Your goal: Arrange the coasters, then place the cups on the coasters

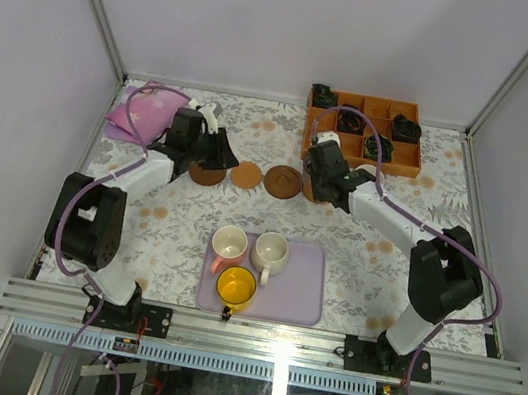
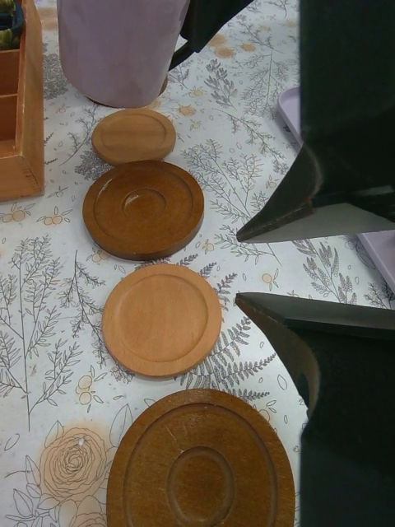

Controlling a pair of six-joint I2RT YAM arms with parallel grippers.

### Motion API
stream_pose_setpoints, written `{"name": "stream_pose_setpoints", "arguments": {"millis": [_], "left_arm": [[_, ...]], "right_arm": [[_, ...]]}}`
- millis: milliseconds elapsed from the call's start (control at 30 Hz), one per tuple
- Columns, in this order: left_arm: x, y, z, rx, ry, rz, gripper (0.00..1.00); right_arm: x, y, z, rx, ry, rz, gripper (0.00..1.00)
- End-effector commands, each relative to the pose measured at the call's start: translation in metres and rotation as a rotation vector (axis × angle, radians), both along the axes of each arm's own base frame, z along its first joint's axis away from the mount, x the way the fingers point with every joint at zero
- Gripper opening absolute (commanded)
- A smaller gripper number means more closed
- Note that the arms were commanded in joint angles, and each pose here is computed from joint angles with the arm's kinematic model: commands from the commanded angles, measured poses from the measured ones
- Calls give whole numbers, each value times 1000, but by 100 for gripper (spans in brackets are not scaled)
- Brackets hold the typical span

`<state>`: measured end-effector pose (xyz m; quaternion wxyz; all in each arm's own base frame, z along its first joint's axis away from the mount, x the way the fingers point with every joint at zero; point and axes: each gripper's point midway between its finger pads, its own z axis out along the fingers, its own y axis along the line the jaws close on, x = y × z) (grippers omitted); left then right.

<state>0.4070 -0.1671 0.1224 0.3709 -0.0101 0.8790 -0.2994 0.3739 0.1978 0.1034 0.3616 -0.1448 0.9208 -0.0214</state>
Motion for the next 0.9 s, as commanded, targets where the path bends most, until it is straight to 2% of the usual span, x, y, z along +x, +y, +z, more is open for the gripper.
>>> {"name": "stream_pose_setpoints", "arguments": {"millis": [0,267,867], "left_arm": [[12,-3,8,4,-42,-6,31],[12,-4,5,17,-23,-25,31],[13,-6,0,29,-1,-52,31]], "right_arm": [[13,7,28,79,-39,-64,0],[-1,3,20,104,55,-146,0],[14,1,6,135,124,-228,0]]}}
